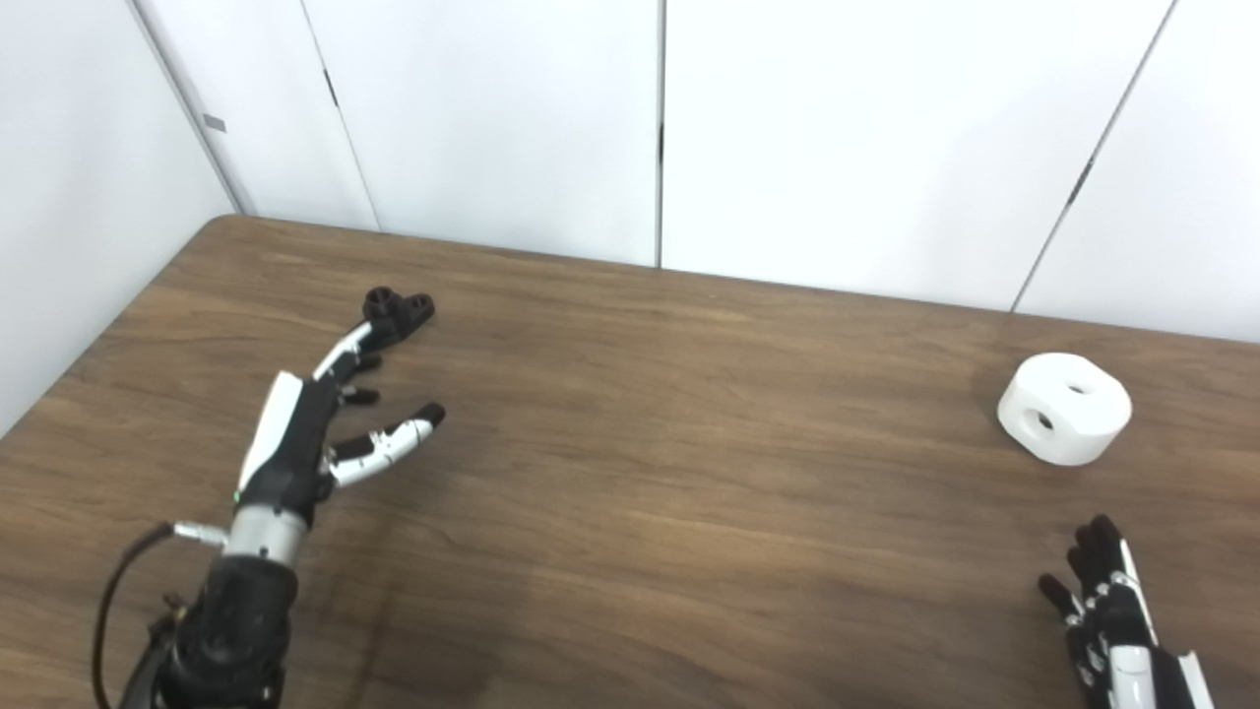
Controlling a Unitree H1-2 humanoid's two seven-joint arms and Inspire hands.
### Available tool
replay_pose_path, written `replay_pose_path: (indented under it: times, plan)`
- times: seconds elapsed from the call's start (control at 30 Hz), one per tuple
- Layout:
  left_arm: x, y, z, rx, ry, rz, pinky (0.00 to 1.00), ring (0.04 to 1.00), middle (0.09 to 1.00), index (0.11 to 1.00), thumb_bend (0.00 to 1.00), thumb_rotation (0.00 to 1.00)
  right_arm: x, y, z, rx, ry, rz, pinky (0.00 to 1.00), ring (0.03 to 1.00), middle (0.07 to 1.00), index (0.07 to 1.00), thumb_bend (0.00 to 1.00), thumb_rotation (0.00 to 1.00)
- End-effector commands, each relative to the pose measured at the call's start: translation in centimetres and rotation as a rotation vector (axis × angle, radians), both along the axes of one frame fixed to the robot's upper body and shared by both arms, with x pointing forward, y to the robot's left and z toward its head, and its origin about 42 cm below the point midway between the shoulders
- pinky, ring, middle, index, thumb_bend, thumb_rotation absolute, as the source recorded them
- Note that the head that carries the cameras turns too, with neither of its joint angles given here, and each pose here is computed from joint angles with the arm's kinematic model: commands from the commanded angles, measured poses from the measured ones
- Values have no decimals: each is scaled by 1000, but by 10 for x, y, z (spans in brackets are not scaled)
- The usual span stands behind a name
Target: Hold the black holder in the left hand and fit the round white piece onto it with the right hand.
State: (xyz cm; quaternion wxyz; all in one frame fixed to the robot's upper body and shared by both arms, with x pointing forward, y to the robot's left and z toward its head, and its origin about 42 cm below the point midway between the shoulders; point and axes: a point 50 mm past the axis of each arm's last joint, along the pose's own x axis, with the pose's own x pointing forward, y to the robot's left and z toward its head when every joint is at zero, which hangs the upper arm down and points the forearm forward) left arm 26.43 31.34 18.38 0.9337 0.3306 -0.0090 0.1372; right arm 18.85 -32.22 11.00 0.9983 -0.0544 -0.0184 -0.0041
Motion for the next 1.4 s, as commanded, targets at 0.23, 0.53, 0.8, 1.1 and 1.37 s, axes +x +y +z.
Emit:
replay_pose_path:
  times: [0.23,0.53,0.8,1.1,1.37]
  plan:
    - [43,25,34,149,-63,80,786,883,908,870,779,216,-22,-9,-15,-22,107,-35,1000,1000,1000,1000,581,1000]
    - [69,48,45,243,-82,115,742,871,901,842,796,234,-23,-10,-15,-31,109,-30,1000,1000,1000,1000,602,1000]
    - [91,63,44,317,-24,160,760,893,906,842,816,299,-23,-10,-15,-33,114,-37,1000,1000,1000,1000,613,1000]
    - [113,68,28,410,66,164,908,957,911,822,853,325,-25,-11,-14,-24,115,-37,1000,1000,1000,1000,605,1000]
    - [130,70,19,392,132,174,943,966,913,784,902,379,-28,-10,-13,-24,115,-38,1000,1000,1000,1000,609,1000]
